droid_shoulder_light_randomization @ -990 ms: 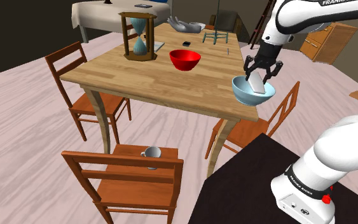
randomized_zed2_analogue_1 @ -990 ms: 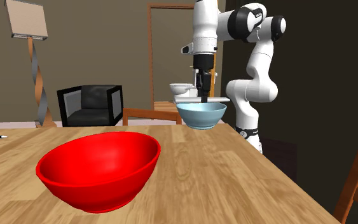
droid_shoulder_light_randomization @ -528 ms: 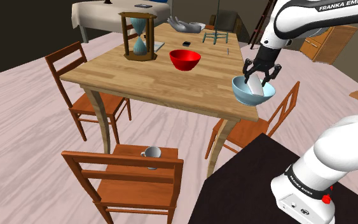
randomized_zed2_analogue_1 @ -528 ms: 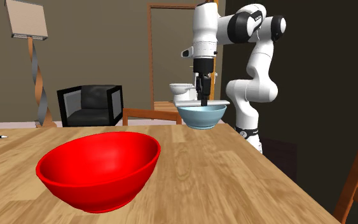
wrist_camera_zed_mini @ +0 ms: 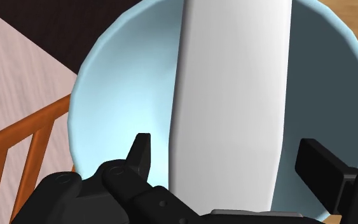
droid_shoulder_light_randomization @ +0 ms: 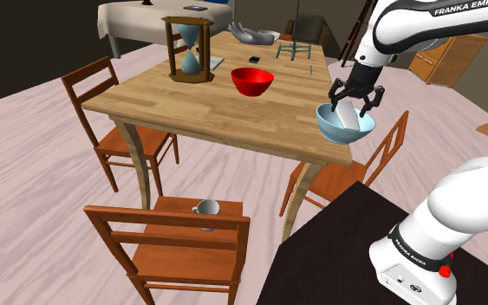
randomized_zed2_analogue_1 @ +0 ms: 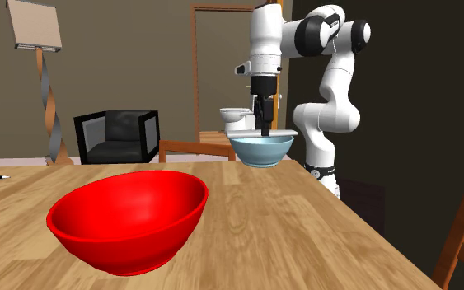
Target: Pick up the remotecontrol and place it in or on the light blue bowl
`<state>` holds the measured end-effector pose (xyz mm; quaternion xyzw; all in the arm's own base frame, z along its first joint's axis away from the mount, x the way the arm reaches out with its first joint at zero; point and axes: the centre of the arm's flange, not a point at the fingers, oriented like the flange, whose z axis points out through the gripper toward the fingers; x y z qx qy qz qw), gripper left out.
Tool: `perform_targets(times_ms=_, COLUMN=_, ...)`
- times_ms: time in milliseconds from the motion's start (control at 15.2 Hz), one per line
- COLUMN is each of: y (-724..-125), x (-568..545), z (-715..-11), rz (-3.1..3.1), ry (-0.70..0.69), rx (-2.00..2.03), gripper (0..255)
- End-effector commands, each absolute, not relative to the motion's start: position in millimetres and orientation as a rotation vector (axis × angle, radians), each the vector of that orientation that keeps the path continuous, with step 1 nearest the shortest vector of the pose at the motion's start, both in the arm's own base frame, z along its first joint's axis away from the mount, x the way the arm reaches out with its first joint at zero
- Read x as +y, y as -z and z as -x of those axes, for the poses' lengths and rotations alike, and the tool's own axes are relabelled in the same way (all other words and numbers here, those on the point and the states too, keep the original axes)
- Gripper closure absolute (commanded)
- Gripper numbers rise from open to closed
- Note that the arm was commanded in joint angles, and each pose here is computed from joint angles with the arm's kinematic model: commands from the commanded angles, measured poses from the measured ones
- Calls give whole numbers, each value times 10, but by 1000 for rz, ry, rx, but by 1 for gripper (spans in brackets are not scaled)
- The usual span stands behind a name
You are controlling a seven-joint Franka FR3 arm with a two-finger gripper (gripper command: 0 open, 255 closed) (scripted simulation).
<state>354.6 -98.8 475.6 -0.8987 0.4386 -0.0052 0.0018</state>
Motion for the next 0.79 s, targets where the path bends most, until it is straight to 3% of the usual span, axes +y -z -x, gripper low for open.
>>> perform_targets(times_ms=0, y=-4885, x=-990, z=-3542, rz=2820, ry=16, rx=1376, gripper=0)
perform_targets(times_ms=198, y=-5253, x=-989, z=-3538, rz=2820, ry=16, rx=1376, gripper=0)
perform_targets(times_ms=726, y=-5253, x=-989, z=-3538, rz=2820, ry=16, rx=1376, gripper=0)
